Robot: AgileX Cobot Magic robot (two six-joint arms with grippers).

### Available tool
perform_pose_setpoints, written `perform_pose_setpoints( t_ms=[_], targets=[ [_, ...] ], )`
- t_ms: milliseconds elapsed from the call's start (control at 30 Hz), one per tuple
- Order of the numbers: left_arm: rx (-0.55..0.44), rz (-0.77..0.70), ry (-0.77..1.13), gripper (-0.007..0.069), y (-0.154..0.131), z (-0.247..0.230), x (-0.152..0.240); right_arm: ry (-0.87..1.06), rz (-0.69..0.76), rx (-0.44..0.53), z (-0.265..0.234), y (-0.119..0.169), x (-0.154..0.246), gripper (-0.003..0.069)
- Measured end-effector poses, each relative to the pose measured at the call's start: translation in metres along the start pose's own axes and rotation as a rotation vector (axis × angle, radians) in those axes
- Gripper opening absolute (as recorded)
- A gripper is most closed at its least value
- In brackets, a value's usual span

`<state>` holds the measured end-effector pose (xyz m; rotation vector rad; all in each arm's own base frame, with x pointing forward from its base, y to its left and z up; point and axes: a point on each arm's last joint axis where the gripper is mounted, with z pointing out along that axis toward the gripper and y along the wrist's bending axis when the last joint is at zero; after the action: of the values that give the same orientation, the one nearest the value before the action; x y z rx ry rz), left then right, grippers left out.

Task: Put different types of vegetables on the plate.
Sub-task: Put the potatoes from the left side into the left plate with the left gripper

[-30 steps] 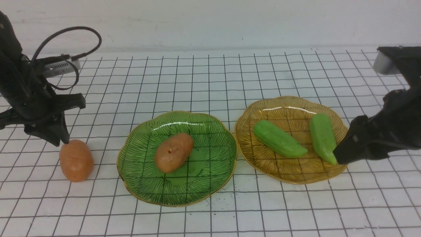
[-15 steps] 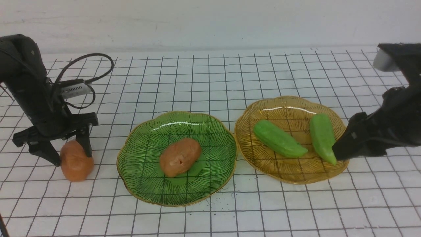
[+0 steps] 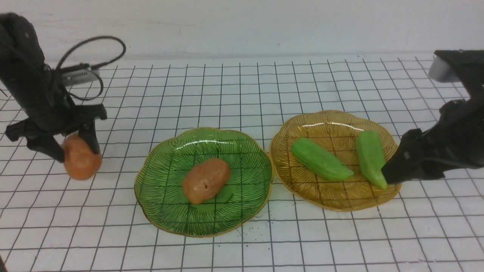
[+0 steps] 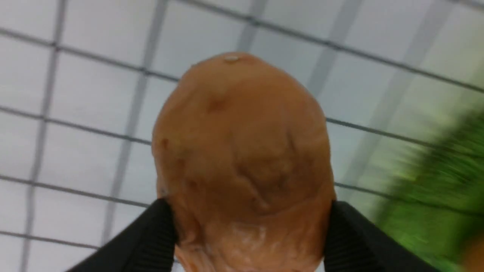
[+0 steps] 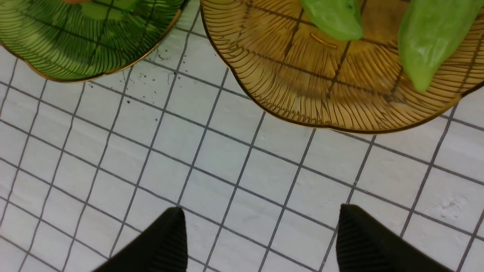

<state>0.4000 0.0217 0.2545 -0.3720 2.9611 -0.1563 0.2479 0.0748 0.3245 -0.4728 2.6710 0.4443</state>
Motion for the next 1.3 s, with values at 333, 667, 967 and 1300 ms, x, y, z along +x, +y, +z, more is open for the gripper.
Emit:
perform_pose_setpoints(
  t_ms=[333,667,967,1300],
  targets=[
    [0.11,0.388,0.09,0.0452,-0.103,0.021,0.034,-0.001,0.002,-0.004,0.0,0.0,0.0,0.0482],
    [0.006,0.487,0.136,0.0475,-0.117,0.048,0.04,0.022,-0.059,-0.042,-0.007,0.006,0.006,0.0363],
    [0.005,0.487,0.13,0.0605,-0.117,0.046,0.04,-0.155,-0.083,-0.022,-0.063,0.03,0.06,0.0006],
    [-0.006,0.501,0.128,0.0527,-0.116,0.046,0.04,-0.646,-0.17,0.081,-0.077,0.04,0.175,-0.0013]
  ],
)
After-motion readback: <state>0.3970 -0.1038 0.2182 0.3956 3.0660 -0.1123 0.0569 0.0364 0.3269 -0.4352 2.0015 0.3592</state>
